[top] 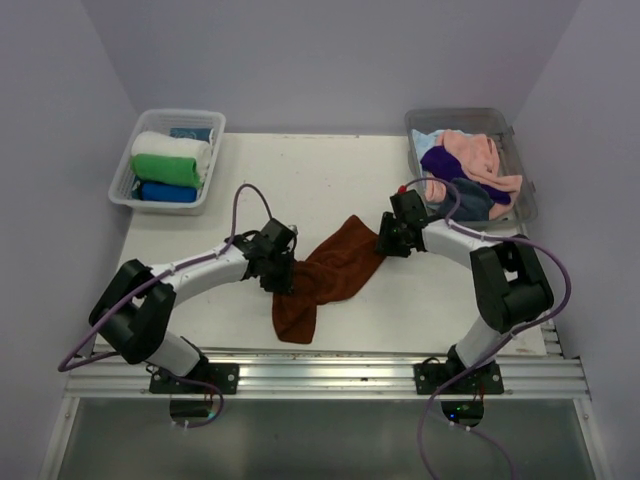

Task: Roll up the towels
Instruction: Flatten the towel, then fold the towel

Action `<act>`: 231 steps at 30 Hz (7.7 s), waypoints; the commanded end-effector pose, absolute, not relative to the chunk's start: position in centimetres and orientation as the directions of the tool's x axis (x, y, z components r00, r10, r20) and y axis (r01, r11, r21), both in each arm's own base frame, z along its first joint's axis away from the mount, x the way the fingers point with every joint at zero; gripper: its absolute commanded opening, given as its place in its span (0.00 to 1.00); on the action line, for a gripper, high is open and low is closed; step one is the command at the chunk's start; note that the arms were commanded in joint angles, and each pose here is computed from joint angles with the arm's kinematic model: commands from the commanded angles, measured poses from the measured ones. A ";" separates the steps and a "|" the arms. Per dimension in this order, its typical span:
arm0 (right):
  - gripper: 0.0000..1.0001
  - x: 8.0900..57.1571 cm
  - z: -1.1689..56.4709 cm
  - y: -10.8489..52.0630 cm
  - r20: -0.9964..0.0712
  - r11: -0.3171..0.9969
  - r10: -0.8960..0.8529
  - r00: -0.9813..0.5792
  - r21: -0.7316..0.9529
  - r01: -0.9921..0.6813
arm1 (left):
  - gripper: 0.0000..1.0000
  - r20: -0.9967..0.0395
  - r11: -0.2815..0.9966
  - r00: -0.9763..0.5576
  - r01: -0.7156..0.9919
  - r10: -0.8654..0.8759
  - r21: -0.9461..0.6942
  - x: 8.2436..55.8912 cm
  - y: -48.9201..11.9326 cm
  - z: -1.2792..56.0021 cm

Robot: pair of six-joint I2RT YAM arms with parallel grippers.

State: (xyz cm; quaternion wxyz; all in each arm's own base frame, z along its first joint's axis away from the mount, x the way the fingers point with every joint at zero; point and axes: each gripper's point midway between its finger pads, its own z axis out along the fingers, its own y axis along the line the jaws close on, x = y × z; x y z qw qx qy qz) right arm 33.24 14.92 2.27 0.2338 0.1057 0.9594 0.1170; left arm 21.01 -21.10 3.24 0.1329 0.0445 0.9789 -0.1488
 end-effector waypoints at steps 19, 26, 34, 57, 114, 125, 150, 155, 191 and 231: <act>0.00 42.3 35.3 16.7 -0.841 0.871 0.409 -0.353 0.476 -0.125 | 0.00 -0.837 0.961 -0.515 0.083 -0.186 -0.265 36.2 -11.1 32.0; 0.00 35.8 39.9 13.9 -0.877 0.872 0.413 -0.245 0.458 -0.173 | 0.02 -0.878 0.966 -0.431 0.050 -0.207 -0.252 35.3 -8.1 36.2; 0.03 30.0 20.8 13.9 -0.702 0.879 0.401 -0.589 0.477 0.031 | 0.82 -0.746 0.962 -0.635 0.018 -0.200 -0.273 39.4 -10.2 26.7; 0.52 25.7 10.8 11.8 -0.563 0.928 0.334 -0.756 0.335 0.161 | 0.70 -0.392 0.858 -0.787 -0.513 -0.477 -0.015 24.8 -3.1 6.8; 0.00 21.3 4.8 7.7 -0.470 0.799 0.599 -0.648 0.301 0.520 | 0.00 -0.480 0.823 -0.692 -0.555 -0.539 -0.123 29.0 -3.0 7.5; 0.00 30.4 24.6 7.8 -0.758 0.844 0.532 -0.378 0.437 0.311 | 0.00 -0.736 0.850 -0.445 -0.392 -0.510 -0.352 35.7 -3.4 27.3; 0.00 14.4 41.6 5.1 -0.803 0.810 0.551 -0.226 0.580 -0.086 | 0.00 -0.817 0.803 0.030 -0.166 -0.576 -0.572 16.4 0.4 45.7; 0.00 14.0 38.8 5.6 -0.754 0.785 0.581 -0.308 0.619 -0.034 | 0.00 -0.793 0.770 0.009 -0.236 -0.609 -0.593 15.5 1.1 44.2; 0.00 31.6 12.5 7.4 -0.627 0.944 0.328 -0.707 0.195 0.265 | 0.00 -0.611 0.866 -0.635 -0.463 -0.473 -0.190 33.3 -0.7 13.7; 0.00 21.9 6.8 7.7 -0.410 0.899 0.434 -0.802 0.253 0.357 | 0.00 -0.404 0.738 -0.633 -0.646 -0.660 -0.192 21.8 -1.1 7.1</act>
